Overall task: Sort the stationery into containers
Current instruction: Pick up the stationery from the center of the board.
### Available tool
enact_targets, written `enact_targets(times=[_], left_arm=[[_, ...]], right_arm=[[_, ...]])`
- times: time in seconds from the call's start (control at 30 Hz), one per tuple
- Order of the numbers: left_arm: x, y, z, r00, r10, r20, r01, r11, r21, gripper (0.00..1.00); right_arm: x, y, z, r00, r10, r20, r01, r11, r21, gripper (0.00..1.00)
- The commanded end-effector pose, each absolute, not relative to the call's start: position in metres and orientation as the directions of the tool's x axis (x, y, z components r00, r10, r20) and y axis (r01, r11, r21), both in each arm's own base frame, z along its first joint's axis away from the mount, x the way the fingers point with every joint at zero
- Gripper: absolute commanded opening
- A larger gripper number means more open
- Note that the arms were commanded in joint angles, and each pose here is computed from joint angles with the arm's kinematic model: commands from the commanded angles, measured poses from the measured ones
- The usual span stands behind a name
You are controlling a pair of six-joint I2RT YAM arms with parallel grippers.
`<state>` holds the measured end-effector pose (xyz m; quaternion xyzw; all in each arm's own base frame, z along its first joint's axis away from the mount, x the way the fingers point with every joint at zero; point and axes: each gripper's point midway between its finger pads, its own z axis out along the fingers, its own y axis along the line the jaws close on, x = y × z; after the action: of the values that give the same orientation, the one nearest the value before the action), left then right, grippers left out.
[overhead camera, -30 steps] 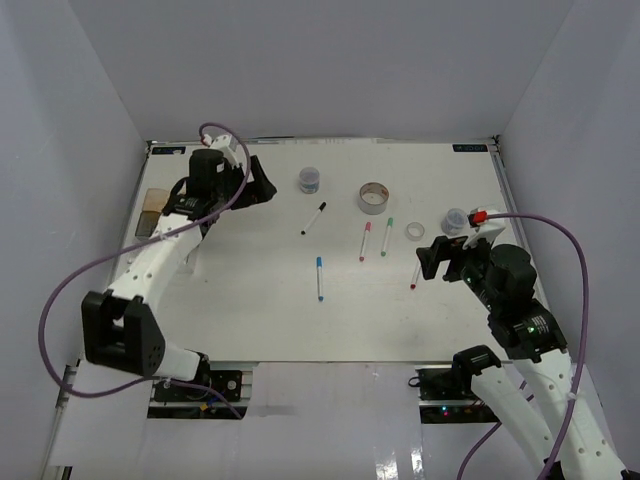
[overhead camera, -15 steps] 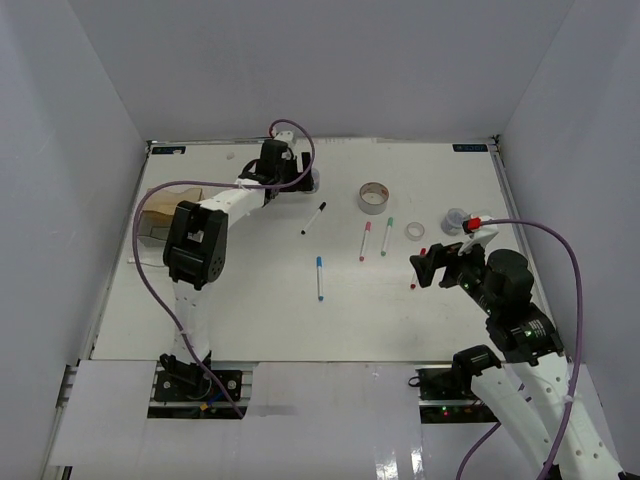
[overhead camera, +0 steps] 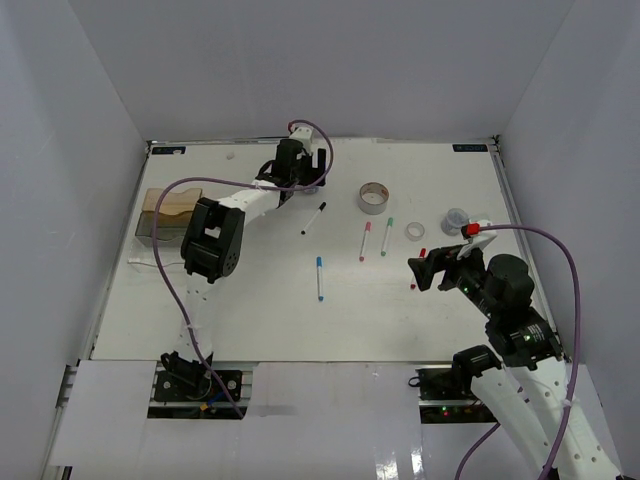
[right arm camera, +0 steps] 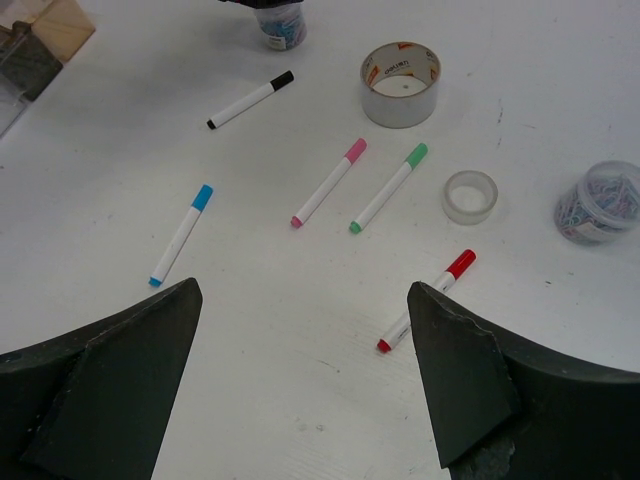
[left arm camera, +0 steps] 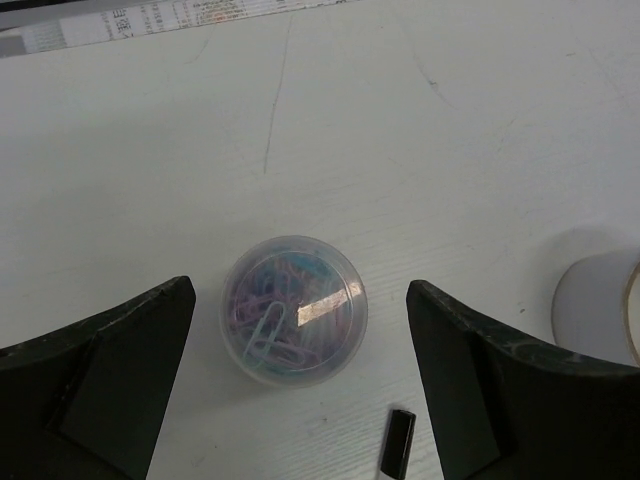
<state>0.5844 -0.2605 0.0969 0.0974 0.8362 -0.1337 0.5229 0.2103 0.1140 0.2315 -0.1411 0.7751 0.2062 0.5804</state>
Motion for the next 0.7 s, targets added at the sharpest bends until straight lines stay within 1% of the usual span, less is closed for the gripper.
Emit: enact_targets(times=[0.0,0.17,0.23,0.3,0.33,0.4,0.43,0.47,0.53,0.57,0.67], left_arm=[[0.595,-0.261,0.107,-0.402,0.033,-0.915,0.291,0.952,-0.093,0.98],[0.601,-0.267,0.105,-0.388,0.059,-0.92,0.297,0.953,-0.065,0.98],[0.602,-0.268,0.105,-0.384,0.063,-0.921,0.301,0.952,-0.061,0.94],[0.603,-0.271,0.105,-0.378,0.065,-0.923,0.31,0.949,-0.06,0.88],[0.603,-0.271,0.105,-0.379,0.065,-0.923,0.313,0.948,-0.061,0.82],[0.603,-0.273,0.107,-0.374,0.064,-0.925,0.317,0.946,-0.063,0.74],[0.602,-0.273,0.108,-0.374,0.062,-0.925,0.318,0.946,-0.065,0.66],[0.601,-0.273,0.109,-0.375,0.059,-0.925,0.317,0.946,-0.068,0.62],[0.599,-0.272,0.119,-0.368,0.049,-0.929,0.313,0.947,-0.074,0.56],[0.597,-0.271,0.123,-0.365,0.044,-0.93,0.311,0.947,-0.077,0.5],[0.59,-0.263,0.144,-0.344,0.035,-0.938,0.292,0.954,-0.072,0.48]], right_arm=[[0.211,0.118,0.243,-0.231,0.024,-0.973,-0.487,0.863,0.137,0.9],[0.21,0.118,0.24,-0.229,0.024,-0.973,-0.491,0.86,0.137,0.9],[0.21,0.119,0.239,-0.229,0.024,-0.973,-0.493,0.859,0.138,0.9],[0.21,0.118,0.239,-0.226,0.026,-0.974,-0.488,0.862,0.136,0.9],[0.209,0.118,0.24,-0.222,0.025,-0.975,-0.49,0.861,0.134,0.9],[0.209,0.117,0.241,-0.216,0.026,-0.976,-0.49,0.862,0.131,0.9],[0.209,0.117,0.24,-0.216,0.026,-0.976,-0.488,0.863,0.131,0.9],[0.209,0.117,0.241,-0.213,0.027,-0.977,-0.49,0.862,0.131,0.9],[0.209,0.117,0.241,-0.211,0.026,-0.977,-0.491,0.862,0.129,0.9],[0.208,0.117,0.242,-0.208,0.029,-0.978,-0.492,0.861,0.13,0.9],[0.207,0.118,0.244,-0.201,0.031,-0.979,-0.5,0.856,0.13,0.9]])
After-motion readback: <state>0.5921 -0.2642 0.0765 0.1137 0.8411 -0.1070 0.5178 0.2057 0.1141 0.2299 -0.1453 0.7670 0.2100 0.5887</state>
